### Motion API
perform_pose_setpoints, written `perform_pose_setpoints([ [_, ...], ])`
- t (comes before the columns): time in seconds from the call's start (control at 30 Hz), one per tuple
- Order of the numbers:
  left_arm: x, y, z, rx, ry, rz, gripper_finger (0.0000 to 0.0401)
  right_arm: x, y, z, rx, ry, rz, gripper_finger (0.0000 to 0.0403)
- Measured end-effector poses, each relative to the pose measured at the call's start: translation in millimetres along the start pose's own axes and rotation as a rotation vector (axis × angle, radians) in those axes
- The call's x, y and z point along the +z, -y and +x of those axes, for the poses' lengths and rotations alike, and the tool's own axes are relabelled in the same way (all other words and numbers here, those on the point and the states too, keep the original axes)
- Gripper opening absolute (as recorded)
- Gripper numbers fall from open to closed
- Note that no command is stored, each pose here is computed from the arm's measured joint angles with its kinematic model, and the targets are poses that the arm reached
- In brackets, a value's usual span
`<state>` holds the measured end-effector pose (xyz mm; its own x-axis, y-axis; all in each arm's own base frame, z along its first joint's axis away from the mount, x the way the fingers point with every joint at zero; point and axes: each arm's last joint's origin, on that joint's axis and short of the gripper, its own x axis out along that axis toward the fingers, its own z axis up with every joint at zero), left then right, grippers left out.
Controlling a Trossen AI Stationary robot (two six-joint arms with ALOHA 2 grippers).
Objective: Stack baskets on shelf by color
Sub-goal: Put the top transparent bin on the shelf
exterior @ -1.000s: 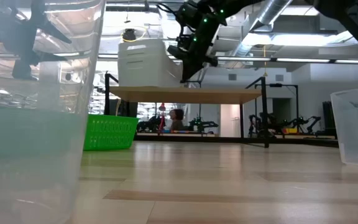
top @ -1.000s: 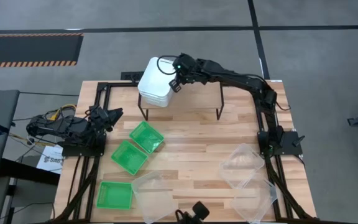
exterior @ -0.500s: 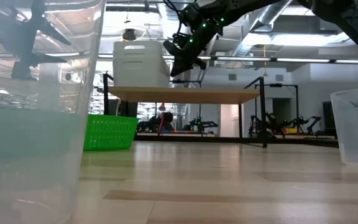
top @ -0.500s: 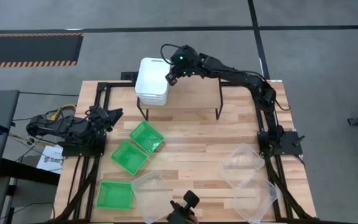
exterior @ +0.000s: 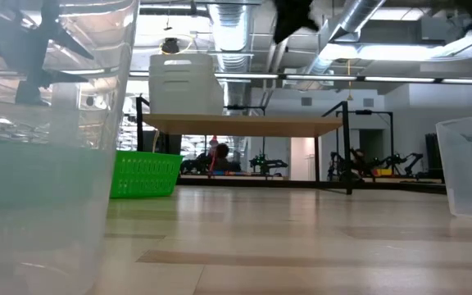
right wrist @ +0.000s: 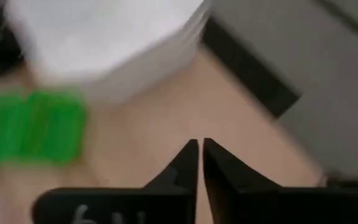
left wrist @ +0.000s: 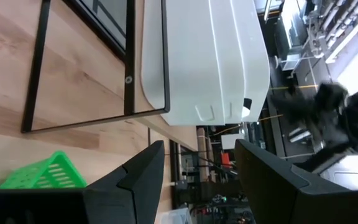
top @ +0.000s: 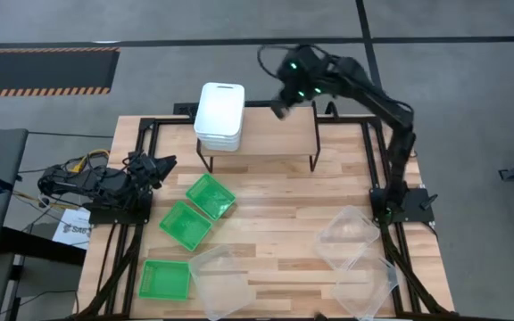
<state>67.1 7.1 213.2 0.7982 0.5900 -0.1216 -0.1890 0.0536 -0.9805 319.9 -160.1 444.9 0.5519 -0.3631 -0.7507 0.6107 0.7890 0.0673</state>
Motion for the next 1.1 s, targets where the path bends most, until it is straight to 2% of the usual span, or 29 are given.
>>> perform_pose_setpoints([
  [0.17, -1, 1, 0, -0.007, -0.031, 0.001, 0.0187, -39, -33, -50, 0.046, -0.167, 0.043, 0.0101],
  [0.33, -1, 6, 0, -0.045, -0.037, -0.02, 0.0206, -66, -83, -81, 0.107, -0.143, 0.118, 0.0161],
  [0.4, -1, 9, 0, -0.067, -0.035, -0.042, 0.0218, -80, -100, -88, 0.082, -0.147, 0.151, 0.0178],
  [0.57, 2, 22, -2, -0.173, -0.02, -0.081, 0.0241, -114, -145, -90, 0.034, -0.15, 0.245, 0.0197],
  [0.73, 6, 33, -4, -0.248, 0.066, -0.062, 0.0245, -157, -187, -79, -0.016, -0.242, 0.375, 0.0194],
  [0.83, 10, 38, -6, -0.269, 0.132, -0.014, 0.0245, -183, -205, -69, -0.079, -0.287, 0.427, 0.0193],
  [0.9, 11, 40, -7, -0.266, 0.173, 0.058, 0.0245, -197, -214, -61, -0.118, -0.318, 0.463, 0.0194],
  [1.1, 22, 56, -15, -0.27, 0.241, 0.257, 0.0245, -226, -224, -43, -0.199, -0.455, 0.478, 0.0204],
])
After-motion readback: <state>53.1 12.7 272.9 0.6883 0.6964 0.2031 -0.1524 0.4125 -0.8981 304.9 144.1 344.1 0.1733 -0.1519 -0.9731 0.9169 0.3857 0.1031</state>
